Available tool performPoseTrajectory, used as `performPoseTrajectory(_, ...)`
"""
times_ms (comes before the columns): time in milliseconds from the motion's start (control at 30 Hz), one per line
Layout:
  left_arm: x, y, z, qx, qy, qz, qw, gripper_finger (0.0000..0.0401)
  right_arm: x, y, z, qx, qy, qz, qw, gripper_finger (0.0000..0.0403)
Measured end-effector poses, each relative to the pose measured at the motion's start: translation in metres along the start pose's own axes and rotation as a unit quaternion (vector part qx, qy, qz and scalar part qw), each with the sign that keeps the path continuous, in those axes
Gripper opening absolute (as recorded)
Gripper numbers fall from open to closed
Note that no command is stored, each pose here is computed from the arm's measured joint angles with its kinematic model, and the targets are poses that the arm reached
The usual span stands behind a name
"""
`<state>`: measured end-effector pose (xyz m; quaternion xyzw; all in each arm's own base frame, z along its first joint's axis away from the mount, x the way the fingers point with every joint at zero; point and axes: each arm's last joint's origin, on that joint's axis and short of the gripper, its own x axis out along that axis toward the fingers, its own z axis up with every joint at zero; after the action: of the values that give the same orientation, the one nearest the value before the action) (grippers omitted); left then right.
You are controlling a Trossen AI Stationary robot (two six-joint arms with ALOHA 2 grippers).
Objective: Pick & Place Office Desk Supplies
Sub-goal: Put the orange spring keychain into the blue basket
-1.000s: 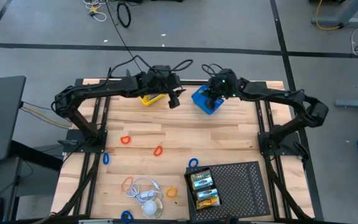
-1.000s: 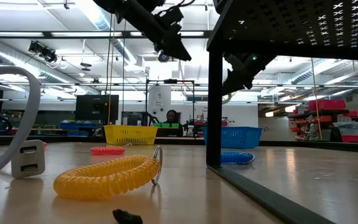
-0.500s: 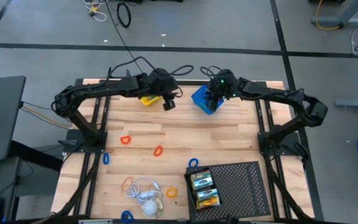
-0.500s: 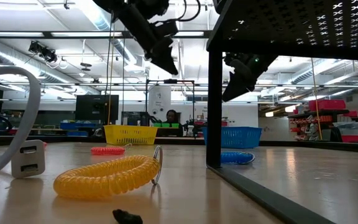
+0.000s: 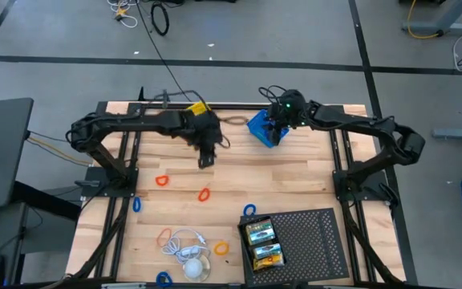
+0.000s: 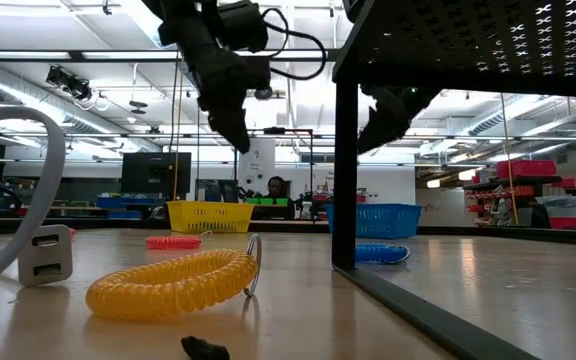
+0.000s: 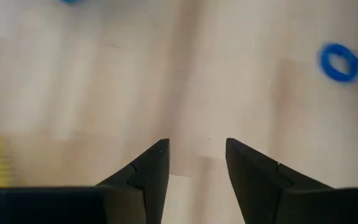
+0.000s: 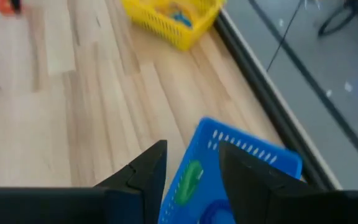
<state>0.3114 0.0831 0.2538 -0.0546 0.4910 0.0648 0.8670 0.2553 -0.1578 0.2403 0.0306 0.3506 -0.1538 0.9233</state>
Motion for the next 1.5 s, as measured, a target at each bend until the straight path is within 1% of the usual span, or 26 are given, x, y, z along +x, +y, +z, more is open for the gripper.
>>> performPoseTrajectory(67, 0.01, -0.01, -0.008, -0.004, 0.011, -0.019, 1.0, 0.0162, -0.008, 0.005, 0.007, -0.017, -0.028, 0.01, 0.999, 0.0155)
performPoseTrajectory(133, 0.017, -0.017, -0.017, -0.013, 0.031, -0.027, 0.999, 0.0162, -0.019, 0.011, 0.016, -0.039, -0.073, 0.04, 0.996, 0.0155)
performPoseTrajectory(200, 0.023, -0.022, -0.022, -0.024, 0.033, -0.03, 0.999, 0.0162, -0.035, 0.019, 0.026, -0.059, -0.128, 0.076, 0.987, 0.0156)
performPoseTrajectory(267, 0.027, -0.027, -0.027, -0.04, 0.041, -0.032, 0.998, 0.0162, -0.054, 0.028, 0.035, -0.076, -0.174, 0.099, 0.977, 0.0156)
performPoseTrajectory(400, 0.034, -0.038, -0.035, -0.056, 0.042, -0.039, 0.997, 0.0162, -0.091, 0.047, 0.044, -0.099, -0.241, 0.114, 0.959, 0.0156)
performPoseTrajectory(500, 0.039, -0.045, -0.04, -0.066, 0.044, -0.047, 0.996, 0.0162, -0.113, 0.065, 0.044, -0.116, -0.264, 0.102, 0.952, 0.0156)
performPoseTrajectory(567, 0.041, -0.051, -0.042, -0.072, 0.048, -0.048, 0.995, 0.0162, -0.12, 0.076, 0.038, -0.124, -0.265, 0.082, 0.953, 0.0156)
performPoseTrajectory(700, 0.047, -0.062, -0.044, -0.09, 0.059, -0.039, 0.993, 0.0162, -0.124, 0.093, 0.026, -0.128, -0.256, 0.043, 0.957, 0.0156)
performPoseTrajectory(900, 0.062, -0.079, -0.051, -0.117, 0.089, -0.031, 0.989, 0.0162, -0.115, 0.107, 0.009, -0.136, -0.214, 0.002, 0.967, 0.0156)
performPoseTrajectory(967, 0.068, -0.084, -0.053, -0.124, 0.095, -0.031, 0.987, 0.0162, -0.114, 0.11, 0.008, -0.142, -0.211, -0.003, 0.967, 0.0156)
performPoseTrajectory(1100, 0.078, -0.091, -0.057, -0.136, 0.107, -0.005, 0.985, 0.0162, -0.114, 0.114, 0.006, -0.149, -0.208, -0.004, 0.967, 0.0156)
performPoseTrajectory(1267, 0.092, -0.092, -0.062, -0.145, 0.116, 0.016, 0.982, 0.0162, -0.114, 0.115, 0.006, -0.158, -0.211, -0.004, 0.965, 0.0156)
performPoseTrajectory(1500, 0.103, -0.091, -0.065, -0.131, 0.125, 0.038, 0.983, 0.0162, -0.114, 0.115, 0.007, -0.16, -0.212, -0.005, 0.964, 0.0156)
